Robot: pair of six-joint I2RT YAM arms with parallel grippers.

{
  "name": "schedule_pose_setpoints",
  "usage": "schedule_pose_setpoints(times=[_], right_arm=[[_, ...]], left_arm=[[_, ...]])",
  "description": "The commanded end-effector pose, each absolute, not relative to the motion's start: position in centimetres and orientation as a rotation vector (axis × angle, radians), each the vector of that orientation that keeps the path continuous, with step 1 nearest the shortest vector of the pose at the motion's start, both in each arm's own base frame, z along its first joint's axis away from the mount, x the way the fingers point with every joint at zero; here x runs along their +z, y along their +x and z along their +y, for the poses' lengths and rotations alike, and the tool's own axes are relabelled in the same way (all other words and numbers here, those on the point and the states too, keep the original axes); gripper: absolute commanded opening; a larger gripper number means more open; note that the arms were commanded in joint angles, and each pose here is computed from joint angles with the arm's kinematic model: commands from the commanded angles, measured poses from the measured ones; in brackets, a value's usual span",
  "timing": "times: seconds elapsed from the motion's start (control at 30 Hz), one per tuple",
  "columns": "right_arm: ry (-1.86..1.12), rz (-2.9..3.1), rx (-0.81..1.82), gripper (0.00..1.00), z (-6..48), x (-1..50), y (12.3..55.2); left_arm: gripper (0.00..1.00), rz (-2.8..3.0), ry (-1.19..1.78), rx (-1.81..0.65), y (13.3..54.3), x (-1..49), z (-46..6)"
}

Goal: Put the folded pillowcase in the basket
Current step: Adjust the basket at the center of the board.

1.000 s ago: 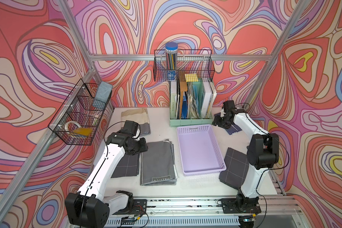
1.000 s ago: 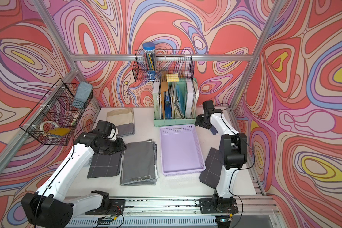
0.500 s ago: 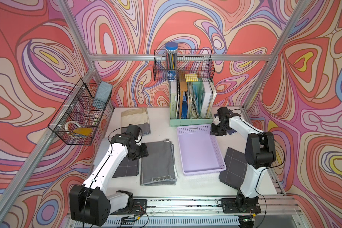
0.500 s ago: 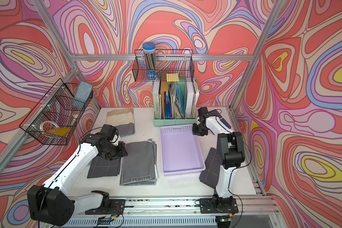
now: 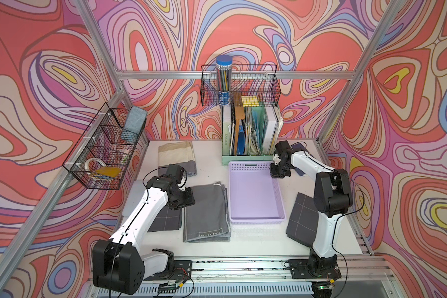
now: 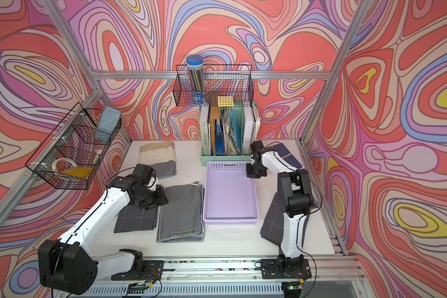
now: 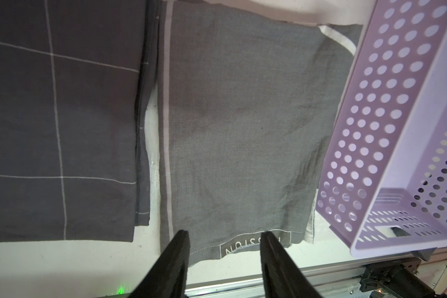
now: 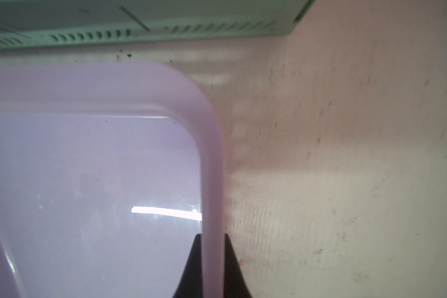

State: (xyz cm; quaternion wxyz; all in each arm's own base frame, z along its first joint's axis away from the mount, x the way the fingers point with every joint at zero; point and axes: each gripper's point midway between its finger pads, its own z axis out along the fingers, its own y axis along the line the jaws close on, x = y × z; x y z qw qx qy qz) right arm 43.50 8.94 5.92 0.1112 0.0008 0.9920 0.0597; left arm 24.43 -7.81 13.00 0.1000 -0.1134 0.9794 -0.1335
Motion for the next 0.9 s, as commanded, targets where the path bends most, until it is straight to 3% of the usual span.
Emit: schedule_pose_setpoints(times=[0.0, 0.2, 0.27, 0.33, 0.37, 0.43, 0.57, 0.87], right_arm=[[0.009, 2.93, 0.041, 0.02, 6.8, 5.2, 43.8], [0.078, 2.903, -0.042, 0.09, 4.0, 5.4, 44.4], [0.092, 2.893, -0.075, 0.17, 3.2, 5.4, 44.8], [0.097, 2.878, -0.094, 0.16, 2.7, 5.8, 45.3], [0.103, 2.868, -0.112, 0.2, 2.3, 6.1, 45.6], [0.092, 2.848, -0.14, 0.39, 2.0, 6.7, 46.3], [0.074, 2.8, -0.084, 0.55, 2.6, 8.1, 47.4], [0.086, 2.644, 0.072, 0.56, 6.7, 14.0, 45.5]], left_arm=[[0.5, 2.868, -0.291, -0.406, 24.4, 13.7, -8.0], [0.51, 2.87, -0.269, -0.391, 24.3, 13.7, -7.9], [0.52, 2.876, -0.265, -0.399, 24.5, 13.6, -8.0], [0.52, 2.881, -0.269, -0.398, 24.7, 13.3, -8.0], [0.52, 2.885, -0.275, -0.396, 24.8, 13.3, -8.1], [0.52, 2.887, -0.286, -0.401, 25.1, 13.1, -8.1], [0.54, 2.891, -0.291, -0.423, 25.5, 12.8, -8.5], [0.66, 2.978, -0.403, -0.219, 25.0, 10.4, -6.3]])
